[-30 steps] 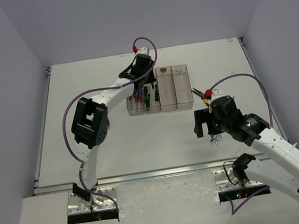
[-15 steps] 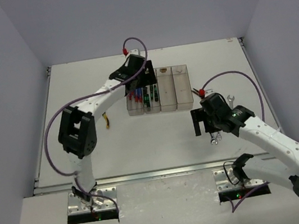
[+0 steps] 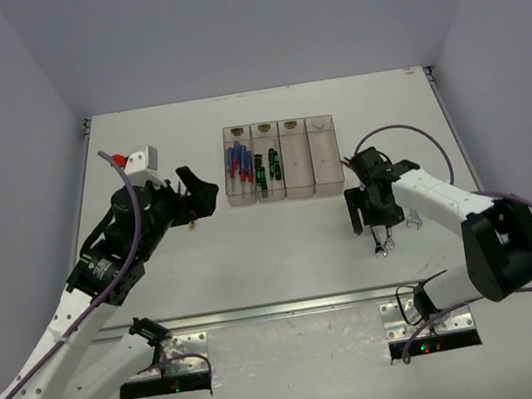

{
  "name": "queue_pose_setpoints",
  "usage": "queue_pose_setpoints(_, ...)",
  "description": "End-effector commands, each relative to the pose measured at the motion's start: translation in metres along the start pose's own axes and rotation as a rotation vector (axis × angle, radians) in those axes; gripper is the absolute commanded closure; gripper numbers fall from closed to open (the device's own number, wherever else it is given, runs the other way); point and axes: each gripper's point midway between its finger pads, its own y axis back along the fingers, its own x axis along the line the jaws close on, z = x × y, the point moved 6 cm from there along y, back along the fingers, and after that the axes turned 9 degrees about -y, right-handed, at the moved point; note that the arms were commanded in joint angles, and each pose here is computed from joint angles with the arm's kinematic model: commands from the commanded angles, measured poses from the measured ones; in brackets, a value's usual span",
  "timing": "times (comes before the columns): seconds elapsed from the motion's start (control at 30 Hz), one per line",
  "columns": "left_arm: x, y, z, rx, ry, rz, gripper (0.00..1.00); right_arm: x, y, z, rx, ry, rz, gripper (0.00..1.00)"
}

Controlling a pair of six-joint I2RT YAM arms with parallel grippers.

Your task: Sort the tools into containers

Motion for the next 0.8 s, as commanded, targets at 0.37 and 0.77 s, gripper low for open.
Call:
queue_pose_setpoints(0.37, 0.033, 0.035, -0.022, -0.121, -0.043, 0.090, 0.00, -0.005, -0.031, 0.024, 0.084, 0.001, 0.033, 0.37)
queue_pose_setpoints(0.77, 0.027, 0.034, -0.026, -0.129, -0.050, 0.019, 0.00, -0.010, -0.074, -0.002, 0.260, -0.018, 0.000, 0.61)
